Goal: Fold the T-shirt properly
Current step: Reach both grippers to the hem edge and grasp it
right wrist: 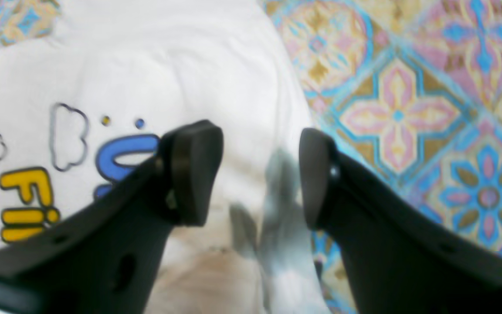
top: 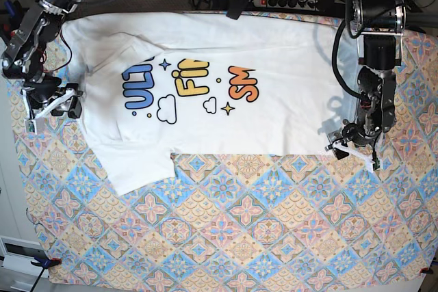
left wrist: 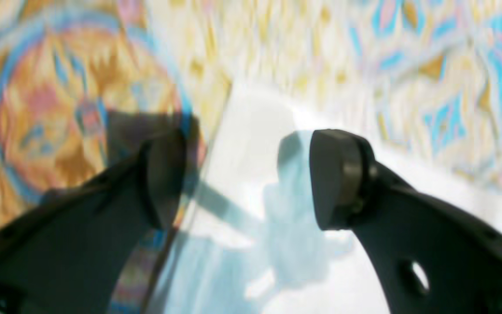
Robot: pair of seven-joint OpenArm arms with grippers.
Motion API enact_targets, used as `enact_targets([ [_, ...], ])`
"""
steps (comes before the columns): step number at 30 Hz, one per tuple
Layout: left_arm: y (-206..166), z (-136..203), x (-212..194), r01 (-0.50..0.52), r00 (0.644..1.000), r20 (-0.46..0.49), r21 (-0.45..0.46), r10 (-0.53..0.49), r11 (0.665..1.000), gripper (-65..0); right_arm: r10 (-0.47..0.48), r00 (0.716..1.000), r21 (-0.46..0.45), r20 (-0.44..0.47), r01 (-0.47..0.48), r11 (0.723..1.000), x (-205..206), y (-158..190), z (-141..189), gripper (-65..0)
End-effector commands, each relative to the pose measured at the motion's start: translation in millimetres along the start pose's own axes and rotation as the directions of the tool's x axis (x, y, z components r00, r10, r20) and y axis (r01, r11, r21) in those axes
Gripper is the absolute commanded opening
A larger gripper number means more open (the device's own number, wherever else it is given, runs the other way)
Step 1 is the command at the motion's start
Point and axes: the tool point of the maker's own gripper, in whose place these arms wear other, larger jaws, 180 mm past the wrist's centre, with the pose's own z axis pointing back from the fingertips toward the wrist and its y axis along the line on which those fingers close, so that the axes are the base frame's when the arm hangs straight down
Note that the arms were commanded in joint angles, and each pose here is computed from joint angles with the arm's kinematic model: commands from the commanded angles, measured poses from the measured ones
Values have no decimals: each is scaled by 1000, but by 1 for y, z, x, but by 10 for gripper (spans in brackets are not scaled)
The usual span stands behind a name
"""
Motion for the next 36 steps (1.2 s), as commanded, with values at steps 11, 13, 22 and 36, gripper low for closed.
enact_targets([
  [11,-26,-2,-16,57,997,-39,-97,-61,994,-650,-46,998,30,50,45,999,23,-4,-13,-347],
  [13,-24,-2,-21,56,997,-45,-94,-61,994,-650,-63,997,38,42,62,997,22,-5,-18,-347],
  [22,-15,13,-9,34,999,25,-98,-32,995,-650,66,998,-4,1,-66,998,45,-12,-45,-345],
  [36,0,57,-5,69,989,137,-102,-55,992,-650,228,973,63,-30,-226,972,45,-8,-104,-343],
])
